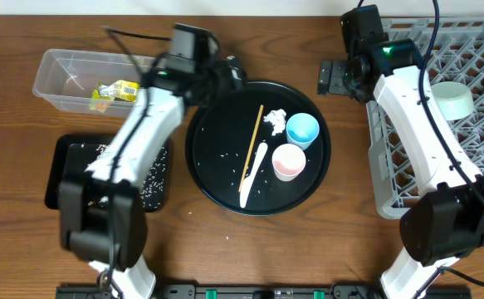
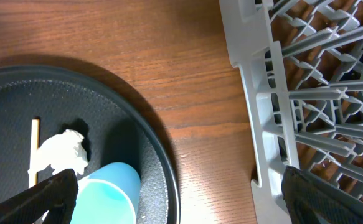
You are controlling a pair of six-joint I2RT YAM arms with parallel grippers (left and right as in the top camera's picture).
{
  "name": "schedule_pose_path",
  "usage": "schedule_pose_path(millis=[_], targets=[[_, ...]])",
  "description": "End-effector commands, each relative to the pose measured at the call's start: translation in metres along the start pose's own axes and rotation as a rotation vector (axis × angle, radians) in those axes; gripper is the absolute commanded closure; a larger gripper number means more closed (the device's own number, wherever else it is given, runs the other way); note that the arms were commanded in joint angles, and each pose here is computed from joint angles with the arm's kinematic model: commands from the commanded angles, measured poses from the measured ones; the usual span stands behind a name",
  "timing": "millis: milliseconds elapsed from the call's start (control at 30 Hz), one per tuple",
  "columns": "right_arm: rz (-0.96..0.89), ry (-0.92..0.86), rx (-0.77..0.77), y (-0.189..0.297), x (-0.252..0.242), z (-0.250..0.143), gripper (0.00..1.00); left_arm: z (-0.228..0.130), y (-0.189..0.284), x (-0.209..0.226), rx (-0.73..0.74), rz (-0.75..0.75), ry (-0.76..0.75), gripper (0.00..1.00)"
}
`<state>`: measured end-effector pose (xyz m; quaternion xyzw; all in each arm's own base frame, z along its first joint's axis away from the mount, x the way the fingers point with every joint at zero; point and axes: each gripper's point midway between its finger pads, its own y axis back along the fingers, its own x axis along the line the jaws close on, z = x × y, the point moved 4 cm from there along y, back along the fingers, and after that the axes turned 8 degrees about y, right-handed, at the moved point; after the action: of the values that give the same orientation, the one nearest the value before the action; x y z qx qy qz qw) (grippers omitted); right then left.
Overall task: Sort waste into correct bins and load items into the dishwasher rack
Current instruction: 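Move the left gripper back over the tray to the white tissue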
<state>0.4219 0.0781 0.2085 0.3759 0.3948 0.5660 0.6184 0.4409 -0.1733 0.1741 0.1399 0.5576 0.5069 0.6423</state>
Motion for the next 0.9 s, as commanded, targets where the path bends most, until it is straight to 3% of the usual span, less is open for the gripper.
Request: schedule_pose_path(millis=[0,433,867], targets=[[0.002,-0.022,-0.044,0.016,-0.004,0.007,0.01,-0.016,-0.021,-0.01,0.038,-0.013,0.014,0.08],[0.002,-0.022,-0.044,0.016,-0.004,0.006,0.01,-0.068,-0.088,-0.03,0.113,-0.022,-0.064,0.08],[0.002,-0.022,-0.044,0.016,-0.004,0.007,0.01,-0.078,-0.104,-0.015,0.113,0.066,-0.017,0.11]])
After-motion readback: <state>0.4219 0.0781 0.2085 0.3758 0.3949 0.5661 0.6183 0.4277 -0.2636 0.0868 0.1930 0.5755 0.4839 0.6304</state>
